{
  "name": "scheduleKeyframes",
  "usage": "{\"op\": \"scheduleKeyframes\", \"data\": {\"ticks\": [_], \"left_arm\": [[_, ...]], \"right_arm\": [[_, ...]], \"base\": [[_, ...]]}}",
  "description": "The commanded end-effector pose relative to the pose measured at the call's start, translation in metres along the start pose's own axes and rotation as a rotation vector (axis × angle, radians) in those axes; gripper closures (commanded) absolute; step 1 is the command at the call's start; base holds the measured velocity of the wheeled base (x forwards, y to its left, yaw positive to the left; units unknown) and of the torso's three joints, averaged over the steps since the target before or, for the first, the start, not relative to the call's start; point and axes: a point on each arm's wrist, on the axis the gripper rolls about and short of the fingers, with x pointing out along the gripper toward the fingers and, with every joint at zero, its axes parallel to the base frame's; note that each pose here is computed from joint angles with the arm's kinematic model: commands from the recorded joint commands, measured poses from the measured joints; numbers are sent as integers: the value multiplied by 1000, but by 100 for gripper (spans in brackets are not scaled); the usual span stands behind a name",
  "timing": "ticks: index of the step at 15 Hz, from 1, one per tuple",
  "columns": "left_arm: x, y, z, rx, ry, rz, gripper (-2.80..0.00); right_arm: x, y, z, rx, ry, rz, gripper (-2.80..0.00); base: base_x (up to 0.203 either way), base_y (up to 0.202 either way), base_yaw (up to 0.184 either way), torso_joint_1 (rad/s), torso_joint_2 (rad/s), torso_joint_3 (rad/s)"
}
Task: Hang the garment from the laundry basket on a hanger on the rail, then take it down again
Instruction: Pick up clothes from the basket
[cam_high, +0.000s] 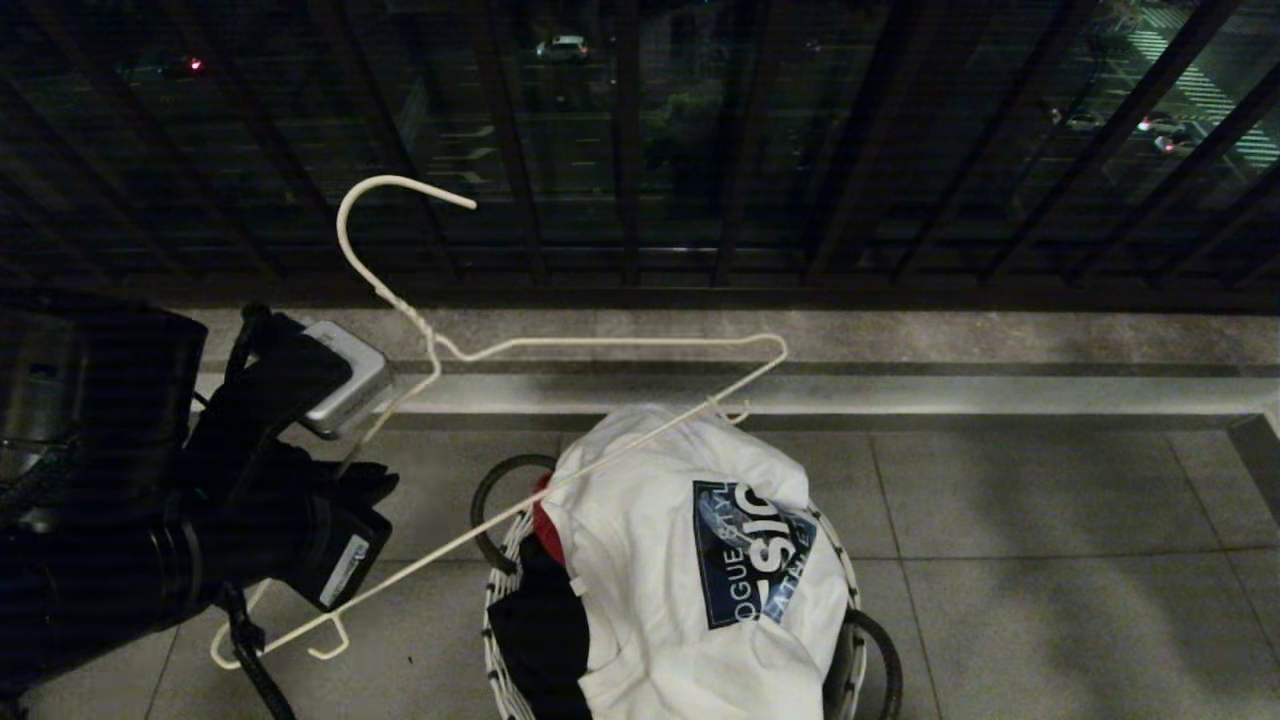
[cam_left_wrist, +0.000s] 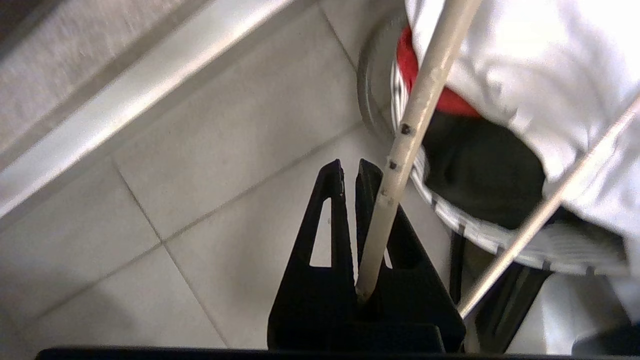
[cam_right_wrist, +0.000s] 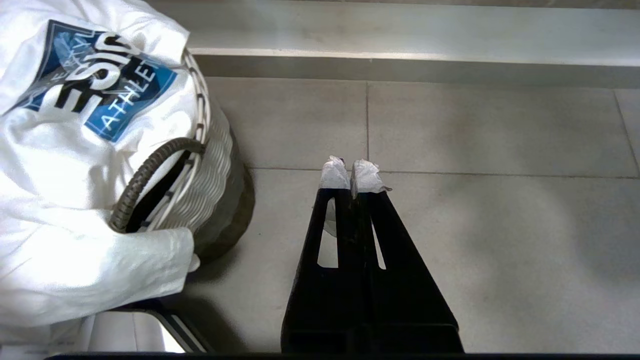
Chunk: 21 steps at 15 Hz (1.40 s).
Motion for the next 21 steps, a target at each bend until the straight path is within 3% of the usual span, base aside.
{"op": "scheduleKeyframes", "data": {"ticks": [1,4,11,13,16,21], "left_arm": [[1,0,2,-4,1,1,0],[2,2,6,-81,-37,17,0],[-6,4,0,-15,-41,35,0],[-11,9,-3,-14,-37,53,0],[-15,14,-4,-2,-33,70,0],[-22,23,1,-3,6,160,0]], "right_arm": [[0,0,0,1,1,1,0],[0,0,0,-1,1,1,0],[-1,0,2,-16,-1,2,0],[-5,0,25,-20,-20,15,0],[17,2,61,-13,137,56,0],[107,8,101,27,400,218,0]], "base": [[0,0,0,0,0,0],[0,0,0,0,0,0],[0,0,0,0,0,0],[0,0,0,0,0,0],[0,0,0,0,0,0],[0,0,0,0,0,0]]}}
